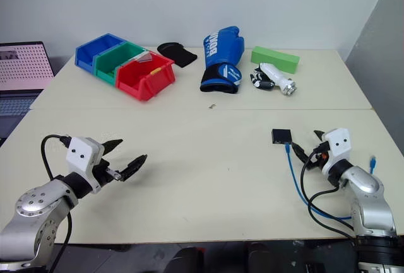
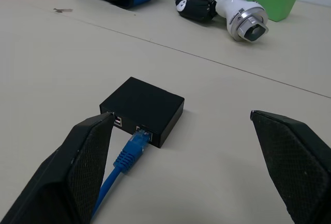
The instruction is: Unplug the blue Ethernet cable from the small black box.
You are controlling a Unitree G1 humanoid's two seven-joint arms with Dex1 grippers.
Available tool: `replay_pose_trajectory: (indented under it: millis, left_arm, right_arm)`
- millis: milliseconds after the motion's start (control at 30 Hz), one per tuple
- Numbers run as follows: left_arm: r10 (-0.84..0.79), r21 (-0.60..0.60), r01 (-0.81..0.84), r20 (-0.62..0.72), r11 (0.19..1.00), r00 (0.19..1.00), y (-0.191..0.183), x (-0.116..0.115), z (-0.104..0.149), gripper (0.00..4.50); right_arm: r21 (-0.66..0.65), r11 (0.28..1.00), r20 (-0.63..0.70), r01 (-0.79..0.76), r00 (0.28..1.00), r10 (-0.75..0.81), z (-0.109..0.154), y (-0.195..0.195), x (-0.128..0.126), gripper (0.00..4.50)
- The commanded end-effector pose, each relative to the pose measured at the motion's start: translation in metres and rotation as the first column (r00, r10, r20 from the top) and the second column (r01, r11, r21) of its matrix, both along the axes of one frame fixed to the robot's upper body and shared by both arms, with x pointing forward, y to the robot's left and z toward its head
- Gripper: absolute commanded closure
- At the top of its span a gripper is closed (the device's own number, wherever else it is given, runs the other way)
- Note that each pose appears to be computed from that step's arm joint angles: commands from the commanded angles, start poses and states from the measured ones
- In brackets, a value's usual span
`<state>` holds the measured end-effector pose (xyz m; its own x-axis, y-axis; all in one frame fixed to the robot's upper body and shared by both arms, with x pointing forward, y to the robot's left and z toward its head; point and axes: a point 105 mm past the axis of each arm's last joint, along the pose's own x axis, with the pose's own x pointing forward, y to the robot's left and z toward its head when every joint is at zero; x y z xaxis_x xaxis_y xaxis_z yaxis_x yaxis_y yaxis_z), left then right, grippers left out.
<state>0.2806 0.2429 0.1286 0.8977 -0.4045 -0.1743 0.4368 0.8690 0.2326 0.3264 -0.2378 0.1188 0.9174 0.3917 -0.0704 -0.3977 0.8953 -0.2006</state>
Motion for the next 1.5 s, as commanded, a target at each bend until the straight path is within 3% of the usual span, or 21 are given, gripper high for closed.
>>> replay_pose_trajectory:
  millis: [33,500,733,900,1100,1300,1400,1500]
  left_arm:
    - [-0.008,0.024,0.007,0.068,1.000,0.998,-0.001,-0.002,0.017,0.00]
    - [-0.032,0.005,0.032,0.046,0.999,0.998,-0.006,-0.004,0.018,0.00]
    - [-0.291,-0.060,0.291,0.016,0.955,0.957,-0.043,-0.017,0.035,0.00]
    - [-0.498,0.001,0.500,-0.088,0.866,0.863,-0.068,-0.035,0.037,0.00]
    - [-0.529,0.062,0.534,-0.083,0.843,0.845,-0.069,-0.030,0.045,0.00]
    - [-0.528,0.073,0.533,-0.081,0.843,0.846,-0.071,-0.027,0.041,0.00]
    - [-0.527,0.073,0.532,-0.079,0.843,0.846,-0.071,-0.027,0.040,0.00]
    - [-0.523,0.066,0.527,-0.070,0.848,0.850,-0.072,-0.027,0.041,0.00]
  right_arm:
    - [-0.011,1.000,0.047,-0.010,0.999,0.010,0.015,-0.001,0.002,0.05]
    - [-0.052,0.999,0.033,0.006,0.999,-0.004,0.011,-0.004,-0.001,0.05]
    - [-0.074,0.997,-0.048,0.021,0.999,-0.025,-0.001,-0.004,-0.002,0.05]
    - [-0.082,0.995,-0.110,0.058,0.992,-0.067,-0.017,0.006,-0.002,0.05]
    - [-0.005,0.996,-0.135,0.089,0.987,-0.089,-0.022,0.029,-0.001,0.05]
    - [-0.015,0.975,-0.157,0.222,0.962,-0.222,-0.033,0.033,0.008,0.05]
    - [-0.021,0.966,-0.172,0.257,0.951,-0.257,-0.038,0.035,0.009,0.55]
    - [-0.034,0.965,-0.175,0.261,0.949,-0.263,-0.039,0.037,0.008,1.41]
